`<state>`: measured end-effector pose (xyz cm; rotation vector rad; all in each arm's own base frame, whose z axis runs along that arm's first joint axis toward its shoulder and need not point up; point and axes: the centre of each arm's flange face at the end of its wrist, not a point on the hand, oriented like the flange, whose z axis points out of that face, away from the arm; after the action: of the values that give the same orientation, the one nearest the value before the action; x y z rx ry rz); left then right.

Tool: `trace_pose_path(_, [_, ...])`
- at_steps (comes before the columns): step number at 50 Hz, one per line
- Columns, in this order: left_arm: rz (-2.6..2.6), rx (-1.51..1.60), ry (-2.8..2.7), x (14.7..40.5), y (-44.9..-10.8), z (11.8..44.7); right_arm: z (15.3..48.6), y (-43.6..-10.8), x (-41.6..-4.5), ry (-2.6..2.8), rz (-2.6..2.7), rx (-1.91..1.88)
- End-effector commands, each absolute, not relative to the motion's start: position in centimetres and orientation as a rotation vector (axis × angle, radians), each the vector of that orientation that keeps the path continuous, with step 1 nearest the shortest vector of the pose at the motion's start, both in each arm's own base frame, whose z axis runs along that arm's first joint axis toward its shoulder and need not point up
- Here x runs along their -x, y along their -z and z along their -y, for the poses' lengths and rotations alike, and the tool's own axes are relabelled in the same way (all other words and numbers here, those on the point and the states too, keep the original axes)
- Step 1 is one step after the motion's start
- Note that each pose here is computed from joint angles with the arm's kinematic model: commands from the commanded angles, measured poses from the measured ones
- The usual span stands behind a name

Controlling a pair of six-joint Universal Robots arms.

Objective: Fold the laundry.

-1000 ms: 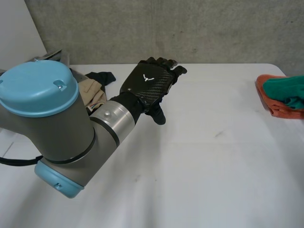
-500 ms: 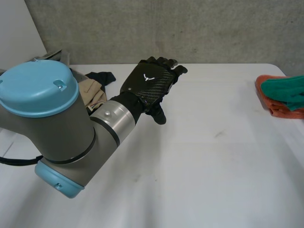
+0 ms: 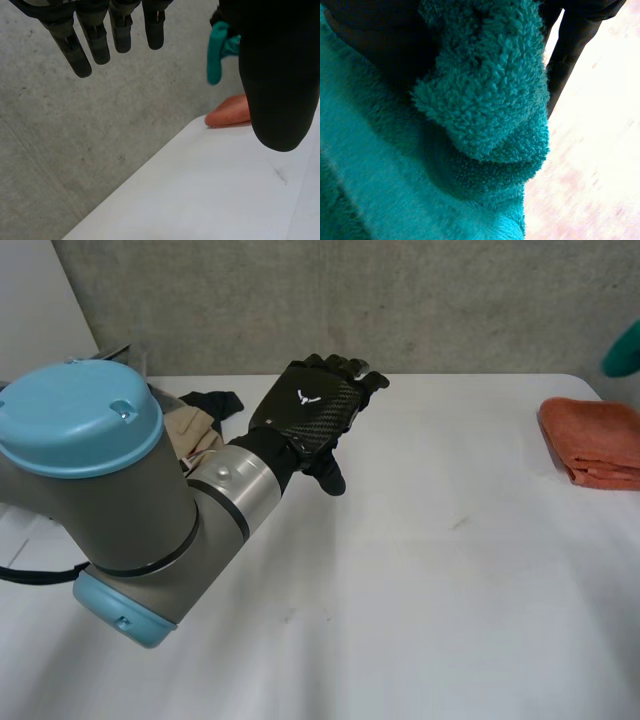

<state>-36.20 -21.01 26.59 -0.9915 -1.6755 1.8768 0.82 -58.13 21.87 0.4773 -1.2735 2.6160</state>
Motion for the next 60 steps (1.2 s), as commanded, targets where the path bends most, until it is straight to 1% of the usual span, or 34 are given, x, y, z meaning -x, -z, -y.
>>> trace_pose_path(1, [1.712,1.004,-1.844,36.2,-25.3,21.1,57.9,-11.1,-0.1,-2.516,1.647,-0.509])
trace_pose_path(4, [1.727,1.007,-1.832,36.3,-24.8,21.3,57.3,-8.5,1.0,-2.469,1.76,-0.511])
trace_pose_path(7, [1.733,1.009,-1.826,36.3,-24.5,21.3,56.8,-7.4,1.1,-2.454,1.81,-0.518])
trace_pose_path(12, [1.736,1.012,-1.821,36.4,-24.3,21.3,56.6,-8.0,1.6,-2.451,1.816,-0.531])
trace_pose_path(18, [1.735,1.01,-1.821,36.4,-24.4,21.3,56.8,-10.9,1.3,-2.478,1.75,-0.553])
trace_pose_path(21, [1.738,1.013,-1.816,36.4,-24.2,21.2,56.6,-10.7,0.8,-2.48,1.765,-0.562])
trace_pose_path(23, [1.743,1.016,-1.809,36.3,-24.1,21.1,56.4,-10.2,0.0,-2.475,1.784,-0.575])
trace_pose_path(26, [1.75,1.021,-1.8,36.3,-23.8,20.9,55.8,-8.8,-0.2,-2.435,1.836,-0.571])
trace_pose_path(29, [1.756,1.025,-1.791,36.3,-23.6,20.8,54.9,-8.1,-0.2,-2.356,1.847,-0.594])
trace_pose_path(32, [1.76,1.027,-1.787,36.2,-23.5,20.7,54.3,-8.6,-0.2,-2.28,1.818,-0.616])
trace_pose_path(36, [1.753,1.025,-1.792,36.2,-23.7,20.6,53.2,-11.2,1.8,-2.143,1.744,-0.567])
trace_pose_path(37, [1.748,1.023,-1.798,36.2,-24.0,20.6,52.7,-12.6,3.0,-2.092,1.714,-0.535])
trace_pose_path(40, [1.736,1.022,-1.804,36.2,-24.3,20.5,52.0,-14.8,4.4,-2.028,1.678,-0.481])
trace_pose_path(44, [1.707,1.008,-1.83,36.0,-25.5,20.2,50.1,-18.6,7.0,-1.902,1.654,-0.407])
trace_pose_path(45, [1.693,0.993,-1.837,35.9,-26.1,20.0,49.4,-20.0,7.8,-1.856,1.644,-0.388])
trace_pose_path(49, [1.67,0.951,-1.838,35.7,-27.2,19.7,47.8,-23.3,9.4,-1.705,1.603,-0.325])
trace_pose_path(51, [1.658,0.93,-1.845,35.6,-27.7,19.7,47.4,-25.0,9.4,-1.661,1.553,-0.304])
trace_pose_path(52, [1.641,0.915,-1.856,35.5,-28.4,19.6,47.0,-27.3,9.6,-1.639,1.477,-0.271])
trace_pose_path(56, [1.603,0.892,-1.892,35.3,-29.8,19.6,46.3,-32.3,9.1,-1.684,1.277,-0.211])
trace_pose_path(58, [1.583,0.882,-1.912,35.2,-30.4,19.6,46.3,-33.5,7.6,-1.744,1.224,-0.214])
trace_pose_path(59, [1.549,0.867,-1.942,35.1,-31.3,19.6,46.4,-34.3,4.8,-1.847,1.192,-0.237])
trace_pose_path(60, [1.525,0.856,-1.971,35.0,-32.0,19.7,46.3,-34.7,2.9,-1.913,1.181,-0.258])
